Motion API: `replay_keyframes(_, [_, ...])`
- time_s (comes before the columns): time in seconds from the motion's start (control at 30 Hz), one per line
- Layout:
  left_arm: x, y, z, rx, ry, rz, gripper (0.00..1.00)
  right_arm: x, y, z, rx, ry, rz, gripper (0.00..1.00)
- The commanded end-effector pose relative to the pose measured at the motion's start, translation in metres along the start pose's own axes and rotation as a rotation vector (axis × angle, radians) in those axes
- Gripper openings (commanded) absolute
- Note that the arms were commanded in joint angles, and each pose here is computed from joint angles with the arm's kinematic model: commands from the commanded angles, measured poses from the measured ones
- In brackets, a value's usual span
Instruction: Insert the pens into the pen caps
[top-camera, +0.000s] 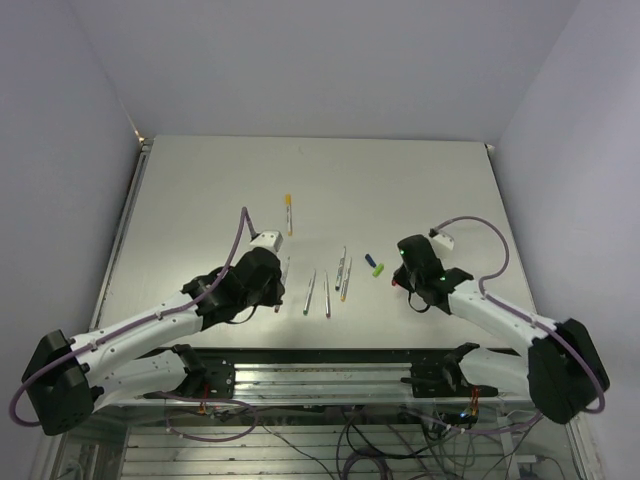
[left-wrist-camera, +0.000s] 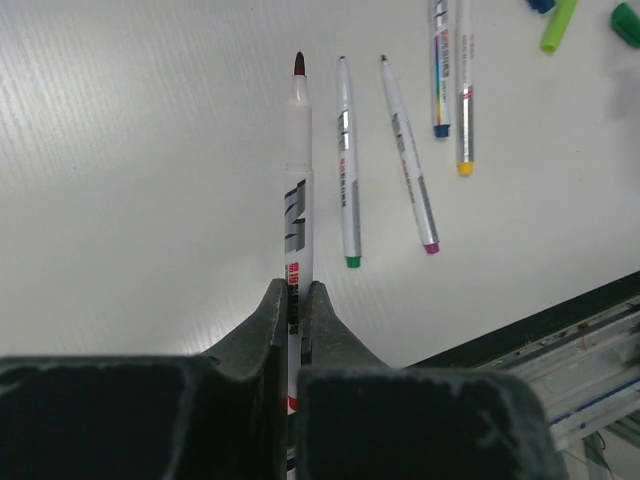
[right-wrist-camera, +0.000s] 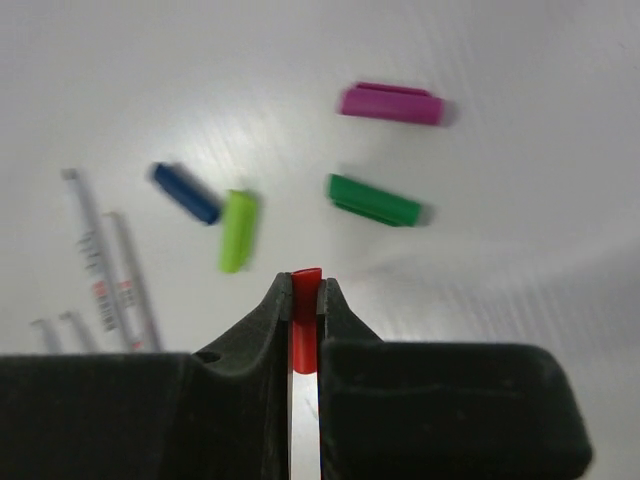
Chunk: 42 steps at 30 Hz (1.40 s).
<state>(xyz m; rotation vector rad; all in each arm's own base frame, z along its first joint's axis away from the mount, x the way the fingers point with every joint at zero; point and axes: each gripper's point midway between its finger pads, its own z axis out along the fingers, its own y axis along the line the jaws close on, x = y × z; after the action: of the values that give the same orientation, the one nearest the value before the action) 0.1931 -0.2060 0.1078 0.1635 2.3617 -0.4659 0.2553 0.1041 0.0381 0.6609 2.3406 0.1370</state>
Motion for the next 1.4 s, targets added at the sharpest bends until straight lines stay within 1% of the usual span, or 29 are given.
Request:
replay_keyframes(0.0, [-0.015,-0.026,-0.005,0.121,-0.056,0.004,0.07,-0.027,0.042,-0.028,-0.229,-0.071,-0.031,0.00])
replay_keyframes(0.17, [-0.028,-0.057,-0.006,0.249,-0.074,0.020,0.07,-0.058,0.080,-0.065,-0.433,-0.167,-0.052,0.00])
replay_keyframes(0.3, [-0.037,-0.099,-0.014,0.467,-0.110,0.034,0.07,-0.077,0.107,-0.092,-0.590,-0.243,-0.101,0.00])
replay_keyframes(0.4, [-0.046,-0.122,-0.023,0.595,-0.143,0.034,0.07,-0.088,0.122,-0.109,-0.681,-0.291,-0.117,0.00])
replay_keyframes(0.5, [-0.054,-0.136,-0.027,0.662,-0.168,0.025,0.07,-0.094,0.138,-0.128,-0.805,-0.340,-0.121,0.00])
replay_keyframes(0.63, [-0.065,-0.149,-0.038,0.751,-0.229,-0.015,0.07,-0.111,0.156,-0.162,-0.971,-0.440,-0.080,0.00])
replay_keyframes(0.8, [-0.076,-0.154,-0.045,0.774,-0.271,-0.041,0.07,-0.122,0.167,-0.193,-1.114,-0.527,-0.045,0.00])
replay_keyframes(1.03, [-0.086,-0.167,-0.054,0.830,-0.297,-0.050,0.07,-0.120,0.179,-0.217,-1.264,-0.580,-0.050,0.00])
replay_keyframes(1.23, [-0.083,-0.174,-0.056,0.853,-0.297,-0.054,0.07,-0.118,0.183,-0.221,-1.286,-0.611,-0.039,0.00])
replay_keyframes(1.37, [-0.082,-0.176,-0.057,0.857,-0.297,-0.052,0.07,-0.117,0.185,-0.218,-1.282,-0.609,-0.019,0.00])
